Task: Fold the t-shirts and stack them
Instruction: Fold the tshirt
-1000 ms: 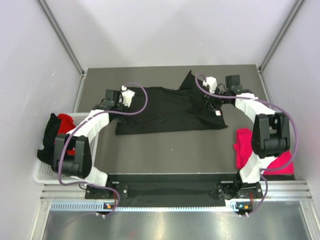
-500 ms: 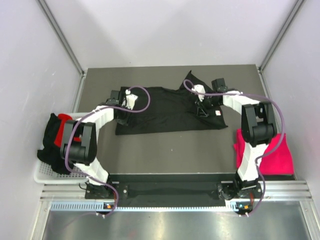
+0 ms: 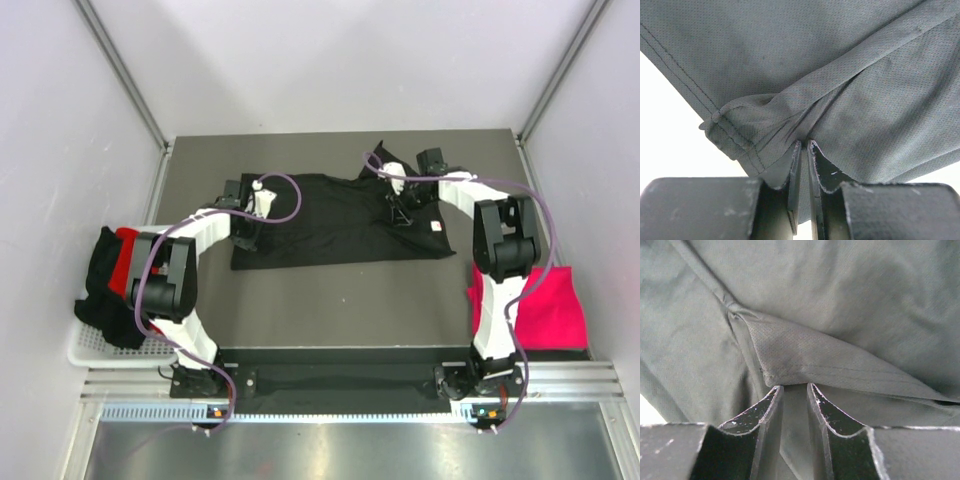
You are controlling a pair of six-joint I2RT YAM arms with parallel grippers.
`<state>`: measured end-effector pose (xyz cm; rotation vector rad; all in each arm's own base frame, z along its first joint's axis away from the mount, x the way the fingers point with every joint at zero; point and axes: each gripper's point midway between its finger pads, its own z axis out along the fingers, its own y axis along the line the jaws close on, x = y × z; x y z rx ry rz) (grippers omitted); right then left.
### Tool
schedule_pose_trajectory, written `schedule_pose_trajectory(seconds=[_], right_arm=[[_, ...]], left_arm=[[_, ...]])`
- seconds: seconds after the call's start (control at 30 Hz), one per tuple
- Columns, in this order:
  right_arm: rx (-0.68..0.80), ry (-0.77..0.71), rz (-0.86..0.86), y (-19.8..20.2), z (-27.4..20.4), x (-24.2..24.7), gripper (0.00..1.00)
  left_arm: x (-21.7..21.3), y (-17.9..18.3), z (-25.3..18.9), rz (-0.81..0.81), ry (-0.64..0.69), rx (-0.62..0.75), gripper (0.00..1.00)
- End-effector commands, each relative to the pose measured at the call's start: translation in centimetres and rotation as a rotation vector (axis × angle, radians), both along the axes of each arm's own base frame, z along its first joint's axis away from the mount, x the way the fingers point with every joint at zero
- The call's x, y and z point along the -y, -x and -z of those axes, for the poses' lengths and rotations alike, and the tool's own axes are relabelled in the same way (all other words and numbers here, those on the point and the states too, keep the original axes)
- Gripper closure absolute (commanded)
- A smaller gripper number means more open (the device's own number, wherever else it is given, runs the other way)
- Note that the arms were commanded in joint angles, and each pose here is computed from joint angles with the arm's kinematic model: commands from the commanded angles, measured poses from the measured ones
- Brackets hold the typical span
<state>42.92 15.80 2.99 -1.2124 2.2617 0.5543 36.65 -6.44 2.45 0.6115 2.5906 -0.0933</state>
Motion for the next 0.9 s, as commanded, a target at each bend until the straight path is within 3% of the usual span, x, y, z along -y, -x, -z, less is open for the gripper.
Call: schedule_pose_trajectory(seconds=[0.0,0.2,0.3,0.47,0.6,0.73,0.87], right_arm=[[0.061,-0.03,0.002,-2.0,-2.3,-1.6,0.74],[0.168,-0.128,-0.01,-5.6,-8.0,-5.3,0.73],[0.24,-0.178,-0.033,-4.9,-12.1,-6.7,0.72],[0.351,-0.134,-0.039,-1.3,-15.9,-4.4,0.68],[0.272,-0.05,-0.01,2.6,-14.4,0.6,0.63],[0.132,-0.015,0.005,5.6,-11.8,5.8,0.6],[-0.049,-0.021,-0.02,8.2,-9.3,9.7,0.59]], left_arm=[[-0.1,-0.8,-1.0,-0.017,-0.003,0.033,0.85],[-0.3,-0.7,-1.6,-0.021,-0.013,0.051,0.85],[-0.4,-0.7,-2.3,-0.021,-0.012,0.076,0.84],[-0.1,-0.8,-4.4,-0.009,0.009,0.129,0.77],[0.8,0.2,-6.6,0.063,0.052,0.167,0.68],[0.7,1.3,-5.9,0.09,0.047,0.143,0.67],[1.3,2.5,-3.9,0.116,0.071,0.037,0.67]])
